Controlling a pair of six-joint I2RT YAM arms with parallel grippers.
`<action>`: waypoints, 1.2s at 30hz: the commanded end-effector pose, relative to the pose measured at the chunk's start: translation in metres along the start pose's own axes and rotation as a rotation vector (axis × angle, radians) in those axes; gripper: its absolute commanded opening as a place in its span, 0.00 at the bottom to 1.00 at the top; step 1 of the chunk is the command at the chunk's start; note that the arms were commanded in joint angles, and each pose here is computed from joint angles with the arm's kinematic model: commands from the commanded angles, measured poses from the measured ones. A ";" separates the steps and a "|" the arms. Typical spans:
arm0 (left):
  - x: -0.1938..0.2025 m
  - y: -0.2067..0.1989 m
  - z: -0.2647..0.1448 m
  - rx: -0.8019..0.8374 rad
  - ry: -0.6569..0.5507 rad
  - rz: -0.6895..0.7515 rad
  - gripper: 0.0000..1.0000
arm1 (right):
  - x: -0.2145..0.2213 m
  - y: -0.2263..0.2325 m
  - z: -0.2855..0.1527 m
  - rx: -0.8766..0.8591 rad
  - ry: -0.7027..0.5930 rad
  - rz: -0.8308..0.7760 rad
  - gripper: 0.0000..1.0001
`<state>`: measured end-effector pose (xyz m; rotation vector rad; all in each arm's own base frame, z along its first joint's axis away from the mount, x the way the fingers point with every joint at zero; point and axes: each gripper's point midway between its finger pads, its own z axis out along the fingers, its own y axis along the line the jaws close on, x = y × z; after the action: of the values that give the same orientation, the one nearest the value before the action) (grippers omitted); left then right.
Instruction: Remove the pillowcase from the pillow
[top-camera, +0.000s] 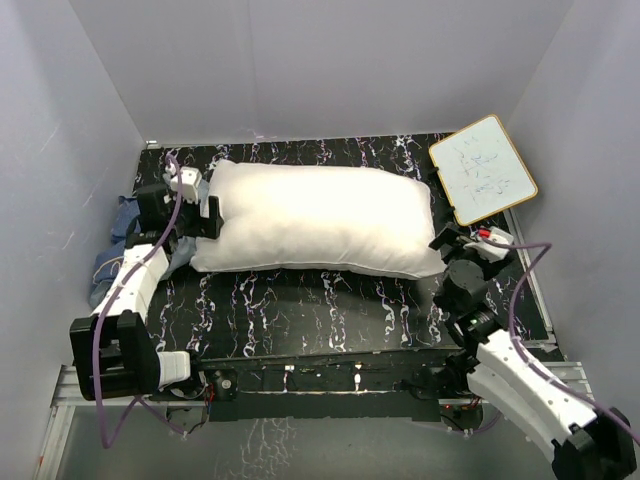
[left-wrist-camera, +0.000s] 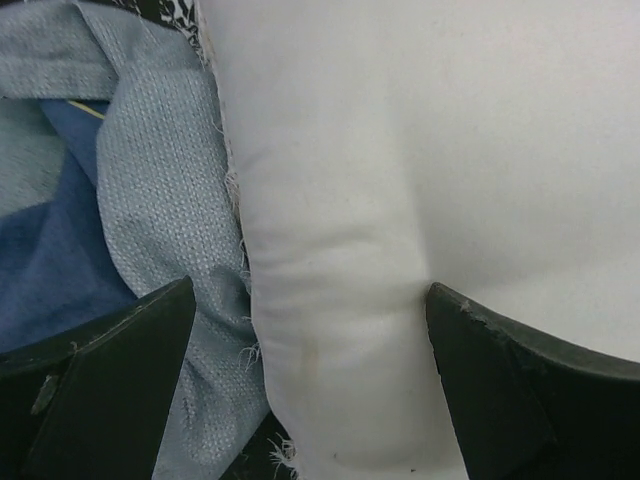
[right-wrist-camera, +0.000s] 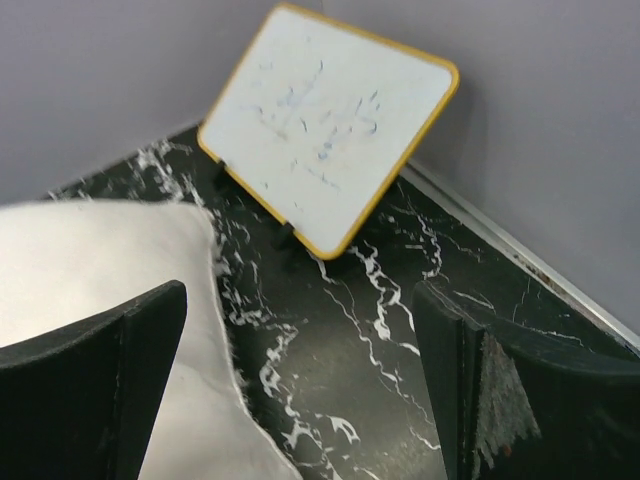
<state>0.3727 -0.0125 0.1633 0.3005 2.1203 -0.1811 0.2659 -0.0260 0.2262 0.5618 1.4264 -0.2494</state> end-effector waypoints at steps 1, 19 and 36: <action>0.002 -0.001 0.011 -0.010 -0.140 -0.082 0.97 | 0.010 0.009 0.012 -0.010 -0.021 0.011 0.98; 0.103 0.000 0.053 -0.080 -0.360 -0.083 0.97 | 0.116 -0.014 0.067 -0.097 0.129 -0.051 0.98; 0.109 0.006 0.063 -0.101 -0.310 -0.103 0.97 | 0.157 0.042 0.076 -0.440 0.191 -0.201 0.98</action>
<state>0.3844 -0.0129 0.0836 0.1007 1.6549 -0.2075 0.3581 -0.0125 0.0526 0.1520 1.7802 -0.0779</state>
